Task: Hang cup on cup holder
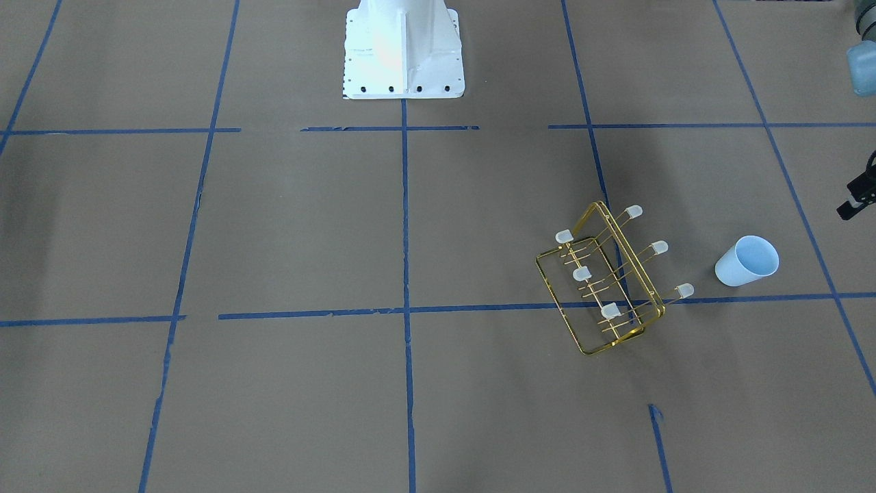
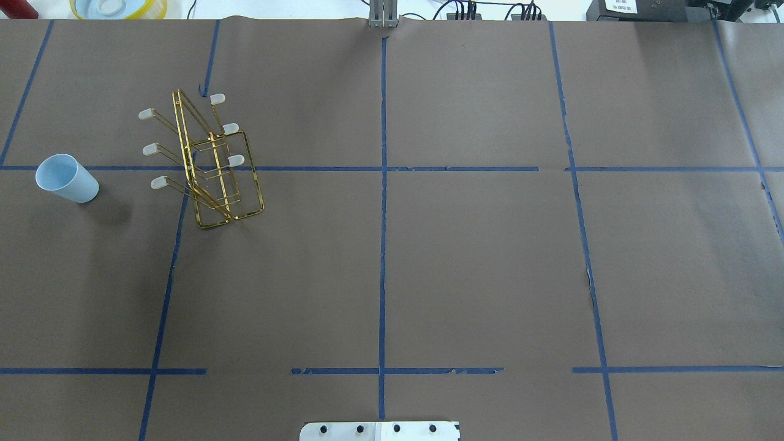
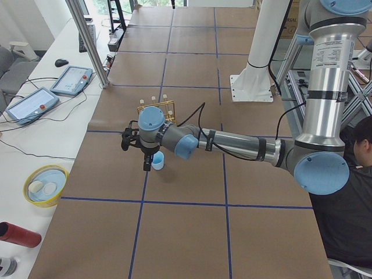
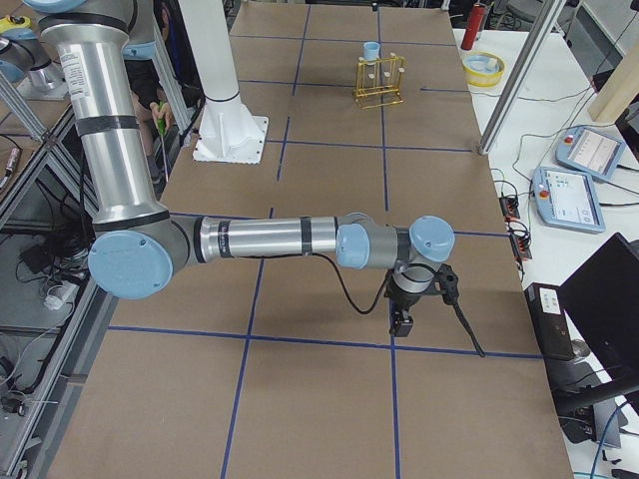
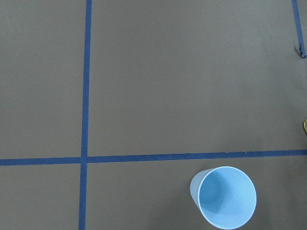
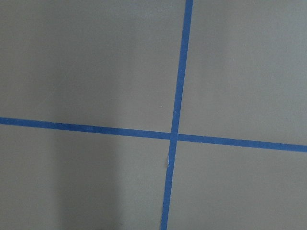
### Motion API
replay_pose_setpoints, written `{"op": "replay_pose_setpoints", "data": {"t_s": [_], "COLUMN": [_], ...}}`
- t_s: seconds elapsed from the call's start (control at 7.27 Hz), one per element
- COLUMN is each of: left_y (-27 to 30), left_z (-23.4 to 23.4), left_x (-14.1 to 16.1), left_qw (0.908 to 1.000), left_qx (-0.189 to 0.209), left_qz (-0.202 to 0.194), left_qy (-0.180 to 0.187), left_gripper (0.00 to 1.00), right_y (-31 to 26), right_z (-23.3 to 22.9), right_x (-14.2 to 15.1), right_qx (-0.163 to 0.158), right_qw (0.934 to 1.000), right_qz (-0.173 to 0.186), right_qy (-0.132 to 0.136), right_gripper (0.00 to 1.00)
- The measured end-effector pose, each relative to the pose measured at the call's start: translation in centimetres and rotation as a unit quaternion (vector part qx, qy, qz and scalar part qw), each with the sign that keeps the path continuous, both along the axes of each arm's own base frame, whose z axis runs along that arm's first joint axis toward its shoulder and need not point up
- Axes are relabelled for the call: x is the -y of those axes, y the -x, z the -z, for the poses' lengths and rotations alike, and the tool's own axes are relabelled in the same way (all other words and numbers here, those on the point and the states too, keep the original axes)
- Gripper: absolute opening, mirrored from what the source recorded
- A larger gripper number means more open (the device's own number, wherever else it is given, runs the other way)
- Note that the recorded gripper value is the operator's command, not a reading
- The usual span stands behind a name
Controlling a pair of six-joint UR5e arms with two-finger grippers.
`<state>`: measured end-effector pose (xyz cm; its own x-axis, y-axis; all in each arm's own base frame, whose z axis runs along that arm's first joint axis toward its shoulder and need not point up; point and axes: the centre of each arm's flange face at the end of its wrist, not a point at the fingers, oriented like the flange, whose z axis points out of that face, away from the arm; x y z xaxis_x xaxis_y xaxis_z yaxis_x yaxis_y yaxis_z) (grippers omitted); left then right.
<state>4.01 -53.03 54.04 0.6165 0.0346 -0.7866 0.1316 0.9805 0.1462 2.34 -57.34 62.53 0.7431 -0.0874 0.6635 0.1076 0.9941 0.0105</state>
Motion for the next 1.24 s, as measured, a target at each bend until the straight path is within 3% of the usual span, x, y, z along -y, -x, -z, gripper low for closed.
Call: {"op": "replay_pose_setpoints", "data": {"t_s": [1.24], "left_y": [-3.3], "left_z": [3.6], "left_x": [2.0], "left_qw": [0.9999], "left_qx": [-0.010], "left_qz": [0.001], "left_qy": [-0.012], "left_gripper": [1.00], "right_y": [0.0], "right_z": [0.0], "right_x": [0.0], "right_qx": [0.000], "right_qw": [1.0000], "right_qz": [0.000], "right_qy": [0.000], "right_gripper": [1.00]}}
